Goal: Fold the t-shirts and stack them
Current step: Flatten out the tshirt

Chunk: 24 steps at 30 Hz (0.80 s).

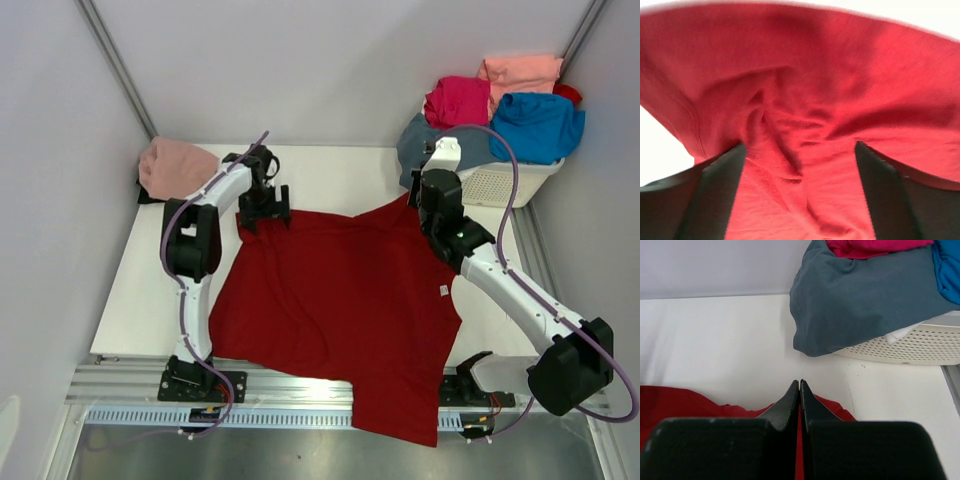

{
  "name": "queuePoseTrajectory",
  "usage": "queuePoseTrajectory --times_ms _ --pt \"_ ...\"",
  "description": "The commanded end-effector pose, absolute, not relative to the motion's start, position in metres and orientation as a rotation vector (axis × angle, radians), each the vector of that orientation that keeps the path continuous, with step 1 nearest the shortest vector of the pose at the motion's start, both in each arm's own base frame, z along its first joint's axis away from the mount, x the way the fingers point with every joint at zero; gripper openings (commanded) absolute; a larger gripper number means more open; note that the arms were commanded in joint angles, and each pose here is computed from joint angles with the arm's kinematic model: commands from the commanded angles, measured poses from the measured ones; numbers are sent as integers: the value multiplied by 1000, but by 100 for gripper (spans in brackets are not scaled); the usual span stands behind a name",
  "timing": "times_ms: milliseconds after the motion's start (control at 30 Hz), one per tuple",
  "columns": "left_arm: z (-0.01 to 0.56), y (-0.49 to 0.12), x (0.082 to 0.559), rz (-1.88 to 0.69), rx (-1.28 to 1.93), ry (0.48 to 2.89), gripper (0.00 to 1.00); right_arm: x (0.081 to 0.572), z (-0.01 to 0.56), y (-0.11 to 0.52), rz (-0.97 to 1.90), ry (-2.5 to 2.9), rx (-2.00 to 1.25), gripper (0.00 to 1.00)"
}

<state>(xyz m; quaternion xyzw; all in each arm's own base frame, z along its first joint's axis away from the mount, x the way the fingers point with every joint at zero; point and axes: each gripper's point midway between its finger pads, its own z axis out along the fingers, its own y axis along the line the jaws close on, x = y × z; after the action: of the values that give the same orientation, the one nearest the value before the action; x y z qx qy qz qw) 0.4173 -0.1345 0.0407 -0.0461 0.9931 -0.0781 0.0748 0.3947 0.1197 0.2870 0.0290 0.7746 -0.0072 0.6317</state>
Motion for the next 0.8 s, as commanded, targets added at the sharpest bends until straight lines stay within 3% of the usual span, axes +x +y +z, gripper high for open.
queuePoseTrajectory --times_ms 0,567,667,767 --pt "77 -120 428 -231 -175 2850 99 398 311 124 7 1719 81 0" --pt "48 -90 414 -127 -137 2963 99 387 317 115 -1 1702 103 0" --pt "47 -89 416 -116 -124 2964 95 385 318 113 -5 1699 105 0" --pt "46 -90 416 -110 -96 2990 71 384 321 112 -1 1693 107 0"
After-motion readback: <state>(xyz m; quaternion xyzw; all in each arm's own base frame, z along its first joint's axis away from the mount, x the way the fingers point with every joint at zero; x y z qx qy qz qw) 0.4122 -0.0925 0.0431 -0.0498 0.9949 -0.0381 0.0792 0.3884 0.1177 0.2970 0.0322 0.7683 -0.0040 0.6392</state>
